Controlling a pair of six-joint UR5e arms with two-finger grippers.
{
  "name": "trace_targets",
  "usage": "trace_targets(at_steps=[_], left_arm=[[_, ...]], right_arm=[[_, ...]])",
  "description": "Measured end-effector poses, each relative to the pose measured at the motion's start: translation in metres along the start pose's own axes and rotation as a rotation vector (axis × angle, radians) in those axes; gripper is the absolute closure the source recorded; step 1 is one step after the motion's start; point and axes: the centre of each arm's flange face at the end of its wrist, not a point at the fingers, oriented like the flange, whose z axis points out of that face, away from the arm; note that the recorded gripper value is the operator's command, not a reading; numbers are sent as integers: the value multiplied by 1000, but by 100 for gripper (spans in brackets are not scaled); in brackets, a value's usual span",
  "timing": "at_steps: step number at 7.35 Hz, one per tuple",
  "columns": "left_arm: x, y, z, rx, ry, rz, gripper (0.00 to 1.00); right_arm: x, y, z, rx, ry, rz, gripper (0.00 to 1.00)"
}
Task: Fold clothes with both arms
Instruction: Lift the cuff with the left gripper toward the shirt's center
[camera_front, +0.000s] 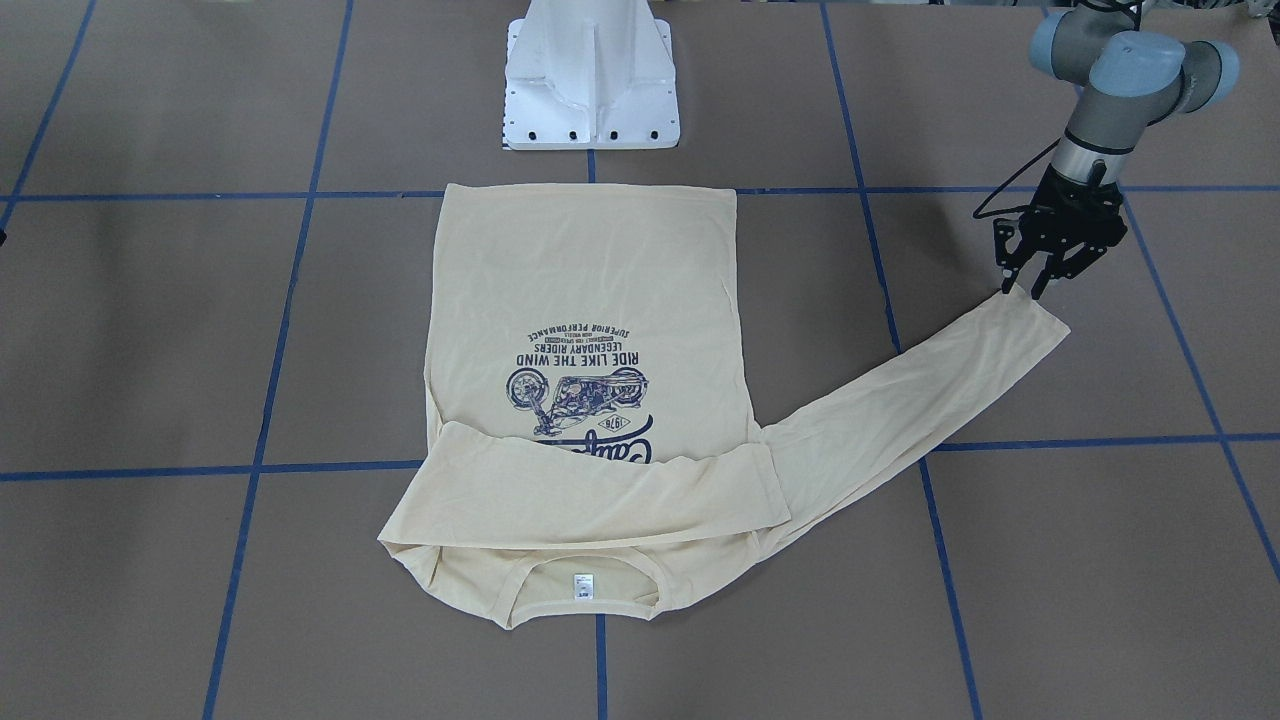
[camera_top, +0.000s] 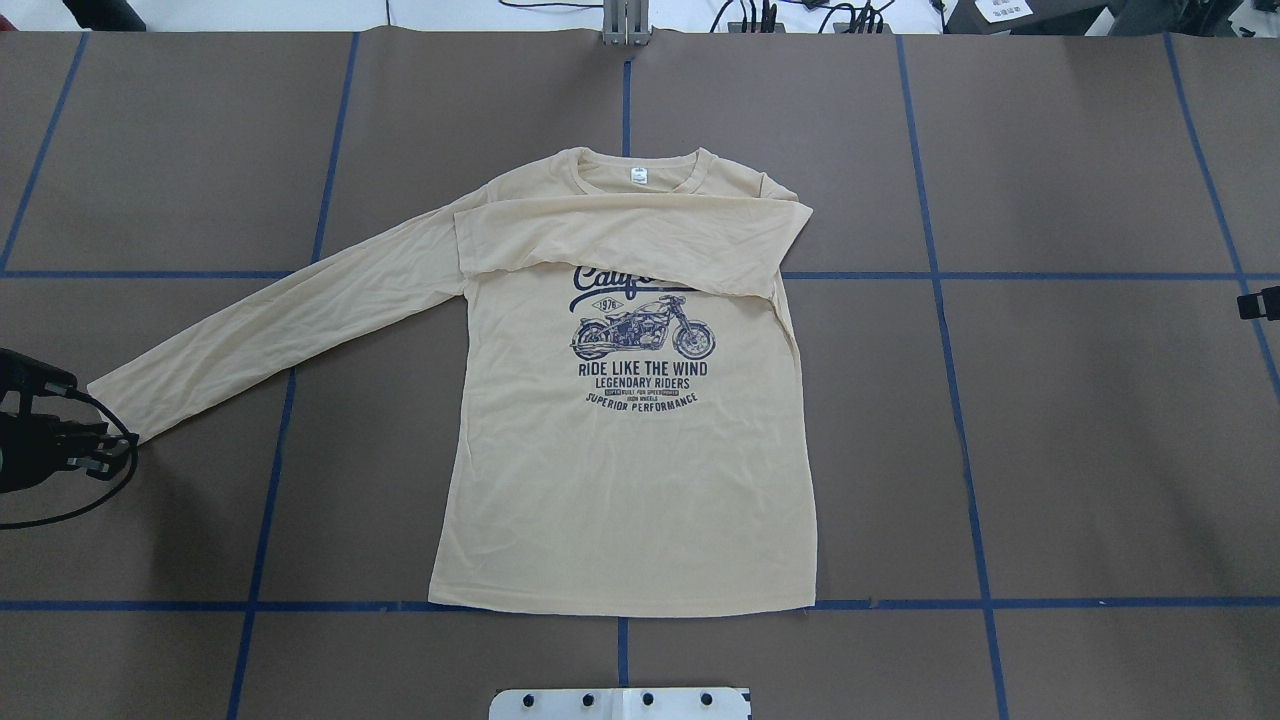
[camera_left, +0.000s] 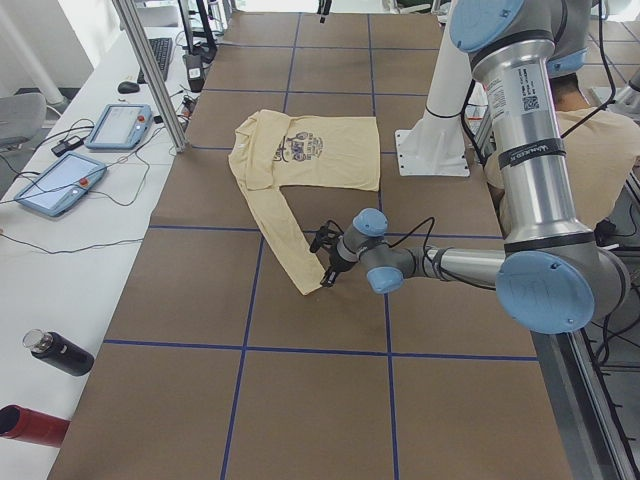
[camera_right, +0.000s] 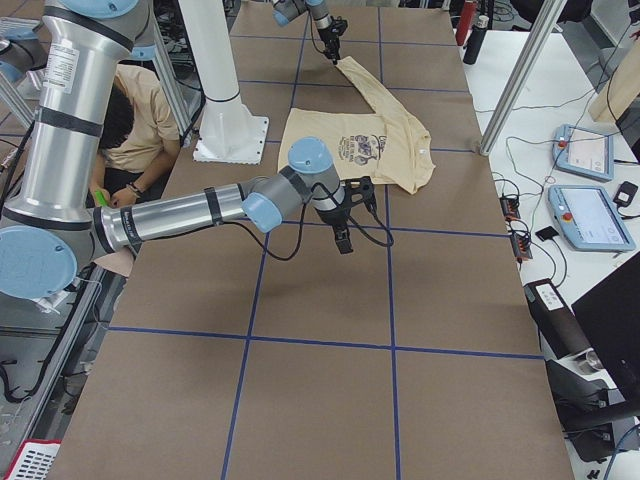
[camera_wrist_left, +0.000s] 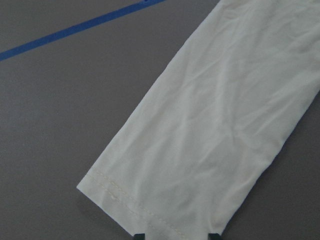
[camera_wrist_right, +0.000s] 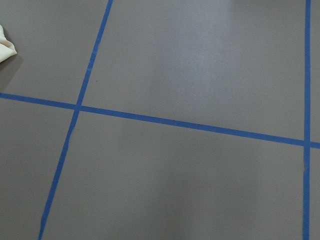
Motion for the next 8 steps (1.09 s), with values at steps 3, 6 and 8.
trace_targets(at_steps=[3, 6, 8], left_arm=[[0, 1, 1, -3, 1, 1, 76], [0, 1, 1, -3, 2, 1, 100], [2, -1, -2, 4, 7, 1, 100]], right_arm=[[0, 0, 0, 0, 0, 0, 0], [0, 0, 0, 0, 0, 1, 0], [0, 0, 0, 0, 0, 0, 0]])
